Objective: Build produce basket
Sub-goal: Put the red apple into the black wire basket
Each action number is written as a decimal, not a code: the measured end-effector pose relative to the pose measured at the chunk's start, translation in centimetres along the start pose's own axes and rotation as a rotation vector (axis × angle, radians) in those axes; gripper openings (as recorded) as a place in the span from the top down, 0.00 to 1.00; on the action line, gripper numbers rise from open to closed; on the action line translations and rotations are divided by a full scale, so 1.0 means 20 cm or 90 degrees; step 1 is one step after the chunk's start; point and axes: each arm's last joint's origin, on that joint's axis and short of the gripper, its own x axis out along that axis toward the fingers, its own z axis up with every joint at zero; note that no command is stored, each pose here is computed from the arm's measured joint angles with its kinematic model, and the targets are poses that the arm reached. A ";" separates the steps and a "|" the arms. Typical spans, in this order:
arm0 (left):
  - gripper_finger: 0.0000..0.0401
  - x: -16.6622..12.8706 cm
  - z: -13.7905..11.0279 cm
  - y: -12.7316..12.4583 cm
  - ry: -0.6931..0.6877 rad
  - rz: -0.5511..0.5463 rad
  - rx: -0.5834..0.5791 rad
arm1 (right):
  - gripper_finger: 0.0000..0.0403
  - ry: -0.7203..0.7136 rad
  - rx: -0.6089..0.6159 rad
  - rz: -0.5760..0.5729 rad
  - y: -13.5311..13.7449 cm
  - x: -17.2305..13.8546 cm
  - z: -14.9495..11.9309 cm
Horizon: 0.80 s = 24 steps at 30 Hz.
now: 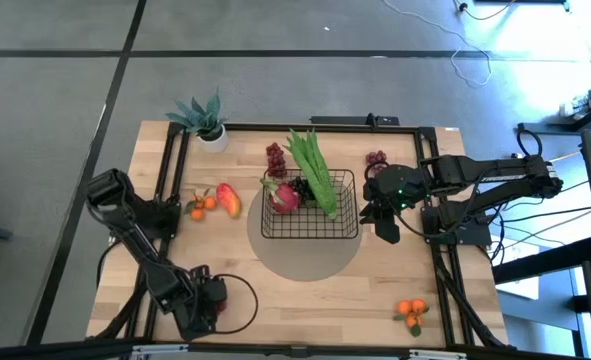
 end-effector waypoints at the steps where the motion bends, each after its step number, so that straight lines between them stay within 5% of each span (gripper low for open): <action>1: 0.36 0.00 0.01 0.00 -0.001 0.001 -0.002 | 0.79 0.000 0.000 0.000 0.00 0.00 0.00; 4: 0.45 0.01 0.03 0.01 0.009 -0.002 -0.014 | 0.79 0.000 0.000 0.000 0.00 0.00 0.00; 9: 0.45 -0.03 0.09 0.02 0.022 -0.023 -0.034 | 0.79 0.000 0.000 0.000 0.00 0.00 0.00; 17: 0.45 -0.27 0.30 0.04 -0.060 -0.101 -0.119 | 0.79 -0.001 0.000 0.000 0.00 0.00 0.00; 24: 0.45 -0.49 0.57 0.18 -0.132 -0.083 -0.198 | 0.79 -0.005 -0.001 0.002 0.00 0.00 0.00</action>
